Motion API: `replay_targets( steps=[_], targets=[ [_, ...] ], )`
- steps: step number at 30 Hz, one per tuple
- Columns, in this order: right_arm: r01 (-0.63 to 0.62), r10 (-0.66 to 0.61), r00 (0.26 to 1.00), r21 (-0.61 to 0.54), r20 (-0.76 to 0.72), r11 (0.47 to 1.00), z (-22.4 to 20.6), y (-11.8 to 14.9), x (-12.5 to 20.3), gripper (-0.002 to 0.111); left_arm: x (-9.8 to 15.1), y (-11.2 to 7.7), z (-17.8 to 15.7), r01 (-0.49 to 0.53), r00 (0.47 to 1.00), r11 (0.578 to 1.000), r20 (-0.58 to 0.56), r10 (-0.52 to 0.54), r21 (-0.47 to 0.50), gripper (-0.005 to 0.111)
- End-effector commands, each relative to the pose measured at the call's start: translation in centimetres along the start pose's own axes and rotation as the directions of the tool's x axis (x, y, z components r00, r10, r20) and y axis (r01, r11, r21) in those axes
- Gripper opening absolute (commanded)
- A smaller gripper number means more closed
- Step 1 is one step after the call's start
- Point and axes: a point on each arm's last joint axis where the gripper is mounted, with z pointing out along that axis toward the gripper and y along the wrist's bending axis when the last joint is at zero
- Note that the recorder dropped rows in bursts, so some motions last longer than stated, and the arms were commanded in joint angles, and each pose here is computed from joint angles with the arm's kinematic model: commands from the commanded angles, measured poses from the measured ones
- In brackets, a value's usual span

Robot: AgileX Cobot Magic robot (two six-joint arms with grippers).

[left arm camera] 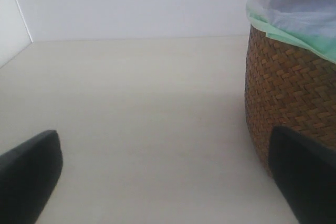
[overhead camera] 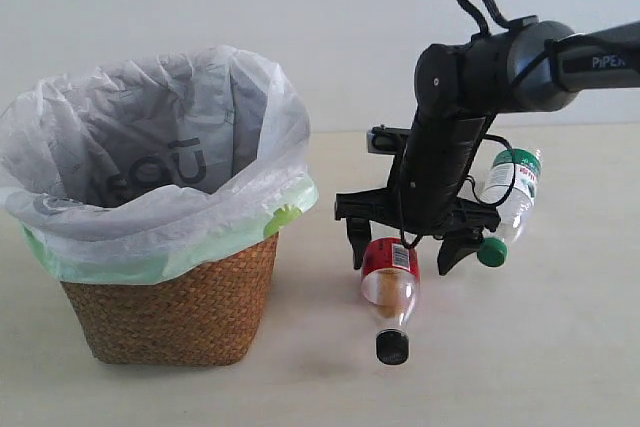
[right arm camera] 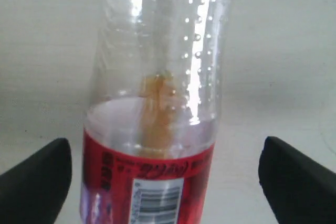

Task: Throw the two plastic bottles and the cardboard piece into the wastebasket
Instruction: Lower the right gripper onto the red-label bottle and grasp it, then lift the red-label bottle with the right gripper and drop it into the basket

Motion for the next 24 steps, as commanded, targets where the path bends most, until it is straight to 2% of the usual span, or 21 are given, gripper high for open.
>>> replay_targets(
  steps=[1, 4, 7, 8, 13, 17, 21, 24],
  targets=[
    [0.005, -0.005, 1.0, 0.004, -0.003, 1.0, 1.3, 0.1, -0.1, 0.068, -0.2, 0.0, -0.1, 0.011, 1.0, 1.0, 0.014, -0.011, -0.002, 0.108],
    [0.017, -0.017, 1.0, 0.005, -0.016, 1.0, 1.7, 0.0, -0.1, 0.042, -0.2, 0.0, -0.1, 0.011, 1.0, 1.0, 0.014, -0.011, -0.002, 0.108],
    [0.043, -0.043, 0.998, 0.01, -0.04, 0.999, 1.6, -0.1, 0.2, 0.008, -0.2, 0.0, -0.1, 0.011, 1.0, 1.0, 0.014, -0.011, -0.002, 0.108],
    [0.053, -0.053, 0.997, 0.011, -0.048, 0.999, 1.4, -0.1, 0.3, 0.0, -0.2, 0.0, -0.1, 0.011, 1.0, 1.0, 0.014, -0.011, -0.002, 0.108],
    [0.068, -0.068, 0.998, 0.006, -0.011, 0.998, -0.8, 0.2, 0.3, 0.0, -0.2, 0.0, -0.1, 0.011, 1.0, 1.0, 0.014, -0.011, -0.002, 0.108],
    [0.081, -0.078, 0.992, -0.03, 0.097, 0.996, -5.4, 0.7, 0.5, 0.0, -0.2, 0.0, -0.1, 0.011, 1.0, 1.0, 0.014, -0.011, -0.002, 0.108],
    [0.106, -0.07, 0.949, -0.1, 0.308, 0.989, -14.4, 1.5, 1.4, 0.0, -0.2, 0.0, -0.1, 0.011, 1.0, 1.0, 0.014, -0.011, -0.002, 0.108],
    [0.137, -0.032, 0.862, -0.172, 0.507, 0.976, -21.4, 2.1, 2.5, 0.0, -0.2, 0.0, -0.1, 0.011, 1.0, 1.0, 0.014, -0.011, -0.002, 0.108]
  ],
)
